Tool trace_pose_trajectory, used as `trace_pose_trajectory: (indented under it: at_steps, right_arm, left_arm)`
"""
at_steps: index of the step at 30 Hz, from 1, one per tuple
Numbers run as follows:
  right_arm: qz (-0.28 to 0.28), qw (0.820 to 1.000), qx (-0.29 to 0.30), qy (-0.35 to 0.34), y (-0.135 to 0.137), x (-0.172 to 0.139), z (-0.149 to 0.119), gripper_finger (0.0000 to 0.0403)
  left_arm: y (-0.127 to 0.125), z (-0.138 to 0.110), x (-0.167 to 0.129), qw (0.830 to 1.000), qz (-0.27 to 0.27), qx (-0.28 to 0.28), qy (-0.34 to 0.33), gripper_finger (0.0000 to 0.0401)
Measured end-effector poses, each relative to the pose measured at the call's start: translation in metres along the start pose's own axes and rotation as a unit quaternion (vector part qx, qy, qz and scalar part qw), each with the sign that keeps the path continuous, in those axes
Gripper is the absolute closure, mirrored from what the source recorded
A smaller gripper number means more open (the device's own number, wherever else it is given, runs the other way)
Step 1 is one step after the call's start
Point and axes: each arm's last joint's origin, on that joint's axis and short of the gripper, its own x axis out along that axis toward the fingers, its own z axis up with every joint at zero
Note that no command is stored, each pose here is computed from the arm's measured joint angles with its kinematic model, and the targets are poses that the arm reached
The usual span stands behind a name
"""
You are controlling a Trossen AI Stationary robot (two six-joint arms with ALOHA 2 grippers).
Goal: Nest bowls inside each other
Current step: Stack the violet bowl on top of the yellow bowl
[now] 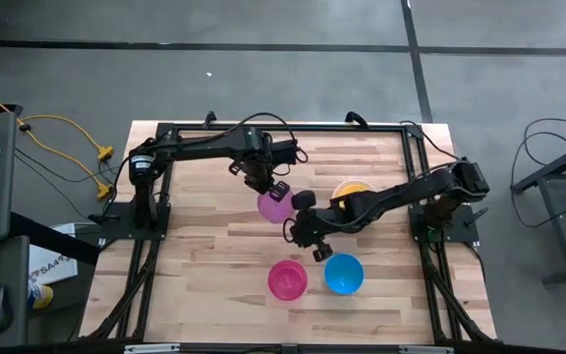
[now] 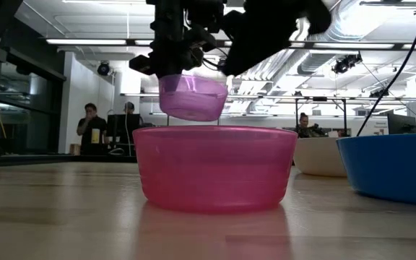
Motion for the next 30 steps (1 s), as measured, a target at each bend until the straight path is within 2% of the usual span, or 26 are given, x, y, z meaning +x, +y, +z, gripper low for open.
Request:
trace_pose_trajectory:
  at_steps: [7, 13, 30]
  right_arm:
    - [-0.027, 0.999, -0.029, -0.003, 0.0015, -0.0001, 0.0029, 0.0311]
    - [-0.071, 0.997, -0.041, 0.007, 0.0000, -0.0034, 0.0034, 0.0311]
    - [-0.118, 0.993, -0.022, 0.012, 0.0011, -0.0044, 0.0052, 0.0311]
  left_arm:
    - [0.0002, 0.0006, 0.0016, 0.999, 0.006, -0.034, -0.002, 0.0401]
    - [-0.0017, 0.0033, 0.0069, 0.998, 0.006, -0.062, -0.002, 0.0401]
    - [-0.0039, 0.0040, 0.0060, 0.991, -0.015, -0.134, 0.004, 0.0401]
